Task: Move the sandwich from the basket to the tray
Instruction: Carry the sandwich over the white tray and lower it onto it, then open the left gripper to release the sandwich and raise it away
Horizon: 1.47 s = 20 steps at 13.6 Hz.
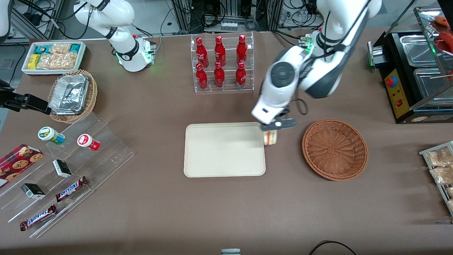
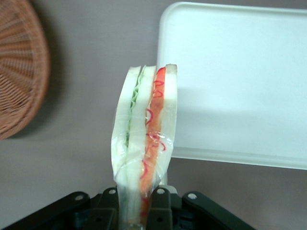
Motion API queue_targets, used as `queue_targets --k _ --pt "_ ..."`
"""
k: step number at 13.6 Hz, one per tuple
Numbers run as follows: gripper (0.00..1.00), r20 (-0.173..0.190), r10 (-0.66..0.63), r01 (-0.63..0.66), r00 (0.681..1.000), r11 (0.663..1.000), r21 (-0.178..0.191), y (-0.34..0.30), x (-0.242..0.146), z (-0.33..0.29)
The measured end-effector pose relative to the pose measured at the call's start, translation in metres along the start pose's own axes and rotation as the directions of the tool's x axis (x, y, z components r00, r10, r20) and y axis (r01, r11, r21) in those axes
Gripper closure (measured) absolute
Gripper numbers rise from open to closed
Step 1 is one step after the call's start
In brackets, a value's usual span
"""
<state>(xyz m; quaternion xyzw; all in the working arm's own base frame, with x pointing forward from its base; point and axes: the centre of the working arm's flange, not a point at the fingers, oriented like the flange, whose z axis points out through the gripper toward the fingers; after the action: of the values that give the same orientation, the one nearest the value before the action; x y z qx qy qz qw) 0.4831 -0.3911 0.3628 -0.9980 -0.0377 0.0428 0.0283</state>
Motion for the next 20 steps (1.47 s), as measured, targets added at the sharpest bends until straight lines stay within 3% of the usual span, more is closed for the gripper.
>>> queue_targets --k 3,10,17,20 --pt "0.82 -0.004 0.037 -0.037 0.999 0.999 0.008 0.062 0.000 0.035" --pt "0.82 -0.020 0.044 -0.045 0.999 0.996 -0.083 0.115 0.031 0.103" --pt "0.82 -0.044 0.051 -0.054 0.998 0.996 -0.068 0.113 0.042 0.120" --pt "0.57 -0.055 0.052 -0.056 0.997 0.995 -0.083 0.116 0.042 0.120"
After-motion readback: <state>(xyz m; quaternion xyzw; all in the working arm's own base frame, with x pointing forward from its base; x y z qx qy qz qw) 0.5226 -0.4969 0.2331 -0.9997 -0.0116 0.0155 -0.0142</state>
